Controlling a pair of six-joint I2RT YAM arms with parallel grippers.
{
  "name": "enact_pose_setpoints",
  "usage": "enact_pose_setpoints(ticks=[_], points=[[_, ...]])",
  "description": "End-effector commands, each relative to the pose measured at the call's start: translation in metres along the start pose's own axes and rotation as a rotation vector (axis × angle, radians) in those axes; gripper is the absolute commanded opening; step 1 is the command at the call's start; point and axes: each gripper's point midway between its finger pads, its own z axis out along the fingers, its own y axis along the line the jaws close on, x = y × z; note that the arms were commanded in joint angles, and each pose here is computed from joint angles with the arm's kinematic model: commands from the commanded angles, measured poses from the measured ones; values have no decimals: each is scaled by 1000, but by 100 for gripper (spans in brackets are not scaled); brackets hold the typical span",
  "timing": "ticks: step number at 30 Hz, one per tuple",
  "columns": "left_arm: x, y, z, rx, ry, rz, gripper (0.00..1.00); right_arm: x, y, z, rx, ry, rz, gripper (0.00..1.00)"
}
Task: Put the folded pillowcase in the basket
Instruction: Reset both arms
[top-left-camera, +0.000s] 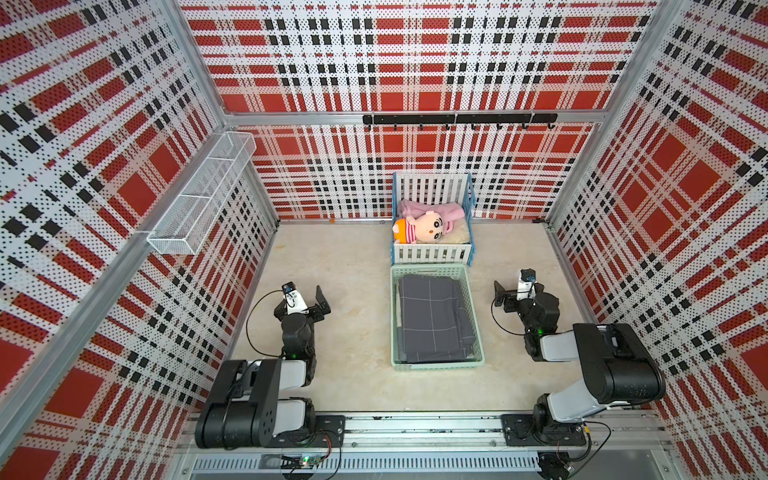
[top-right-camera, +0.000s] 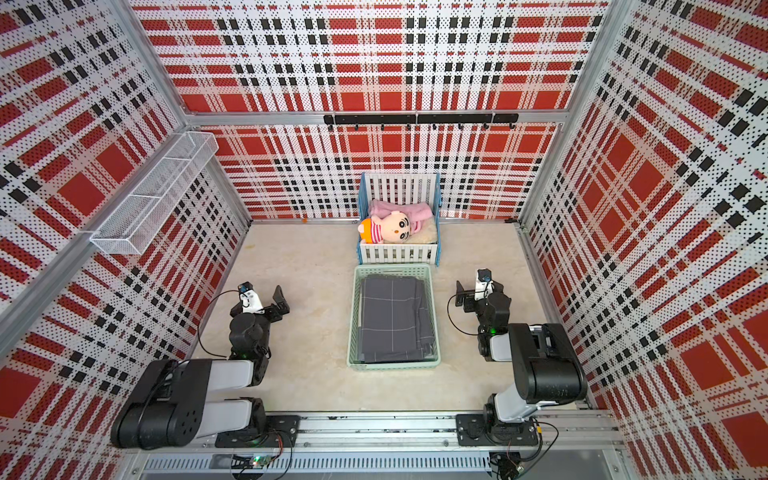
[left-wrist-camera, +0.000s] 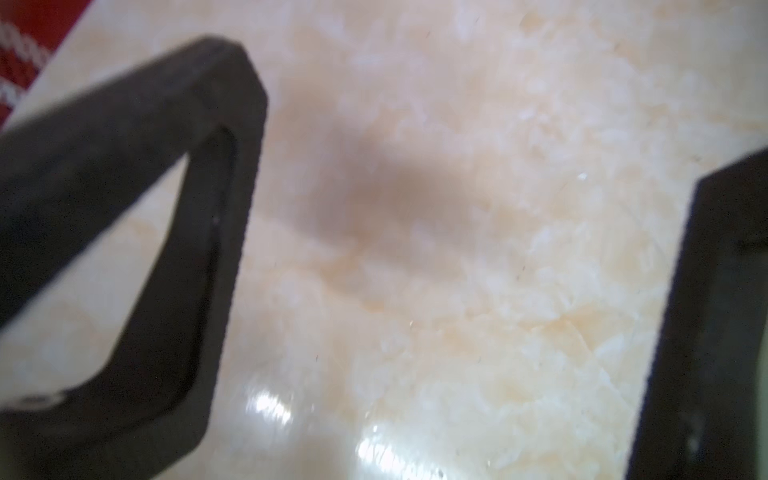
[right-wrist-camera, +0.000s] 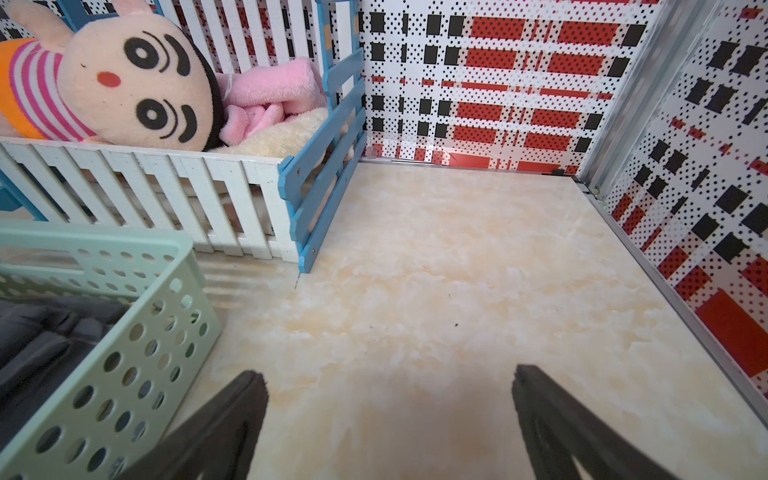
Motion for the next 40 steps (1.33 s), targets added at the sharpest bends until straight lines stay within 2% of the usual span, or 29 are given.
enact_pose_setpoints(ticks=[1,3,40], points=[[-27,-23,10,70,-155,53,99,-9,-1,0,9,-32,4,100],[-15,-19,23,43,-60,60,99,-9,-1,0,8,-31,4,100],[-17,-18,23,29,-71,54,99,-9,-1,1,9,-30,4,100]])
